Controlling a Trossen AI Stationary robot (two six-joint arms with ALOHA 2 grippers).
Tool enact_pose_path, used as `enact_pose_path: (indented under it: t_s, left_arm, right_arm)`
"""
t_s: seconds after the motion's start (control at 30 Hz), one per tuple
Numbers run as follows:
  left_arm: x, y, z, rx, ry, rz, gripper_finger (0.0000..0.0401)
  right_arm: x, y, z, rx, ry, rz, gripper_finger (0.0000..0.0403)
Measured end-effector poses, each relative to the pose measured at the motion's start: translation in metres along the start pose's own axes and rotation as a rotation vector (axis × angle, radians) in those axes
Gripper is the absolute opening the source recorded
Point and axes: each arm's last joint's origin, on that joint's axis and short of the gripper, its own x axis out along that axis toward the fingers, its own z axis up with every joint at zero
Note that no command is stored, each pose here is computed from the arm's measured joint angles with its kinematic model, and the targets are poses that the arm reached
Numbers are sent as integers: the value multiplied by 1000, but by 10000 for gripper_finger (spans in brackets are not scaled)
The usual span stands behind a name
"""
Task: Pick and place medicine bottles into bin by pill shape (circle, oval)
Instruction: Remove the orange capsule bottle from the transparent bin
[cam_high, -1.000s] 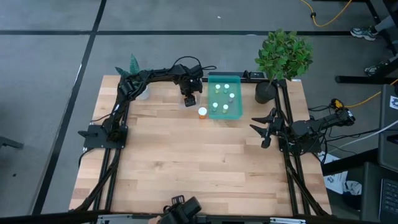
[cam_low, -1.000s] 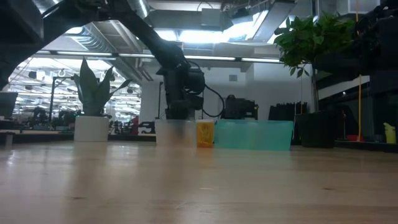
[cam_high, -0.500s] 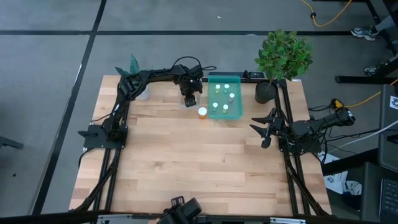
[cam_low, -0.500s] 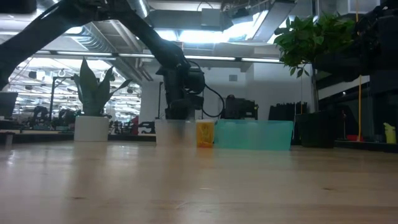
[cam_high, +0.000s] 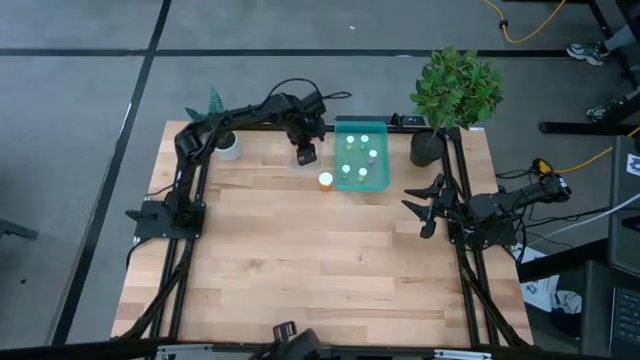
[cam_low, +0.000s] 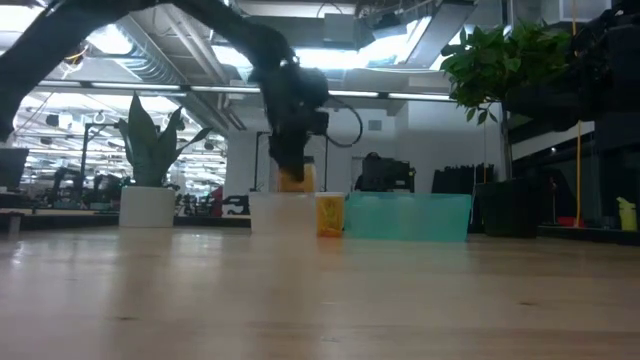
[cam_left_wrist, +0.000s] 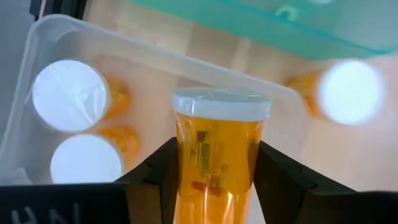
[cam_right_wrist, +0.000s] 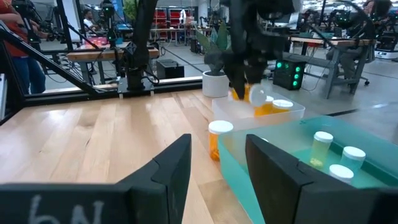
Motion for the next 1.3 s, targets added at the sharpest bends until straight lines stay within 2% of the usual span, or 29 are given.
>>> enact_pose_path:
  t_s: [0.27,0.43,0.57,0.7,0.9,1.03,1.13,1.3]
  left_arm:
    - [-68,-49,-4,84,-115,-43,153]
    - [-100,-93,-15,234,-273,-227,153]
    - [-109,-122,-23,382,-520,-380,152]
    - [-84,-144,-42,457,-701,-408,152]
    - [-22,-173,-82,434,-934,-394,152]
    - [10,-180,-114,303,-1026,-311,152]
    - [15,-183,-130,194,-1110,-241,152]
    - [19,-194,-140,90,-1139,-108,152]
  right_arm:
    - [0,0,0,1,0,1,154]
    - [0,0,0,26,0,1,154]
    - [0,1,0,27,1,21,154]
    - [0,1,0,27,1,27,154]
    - [0,1,0,25,1,26,154]
    - [0,1,0,23,0,26,154]
    - [0,1,0,14,0,25,154]
    - [0,1,0,-6,0,25,154]
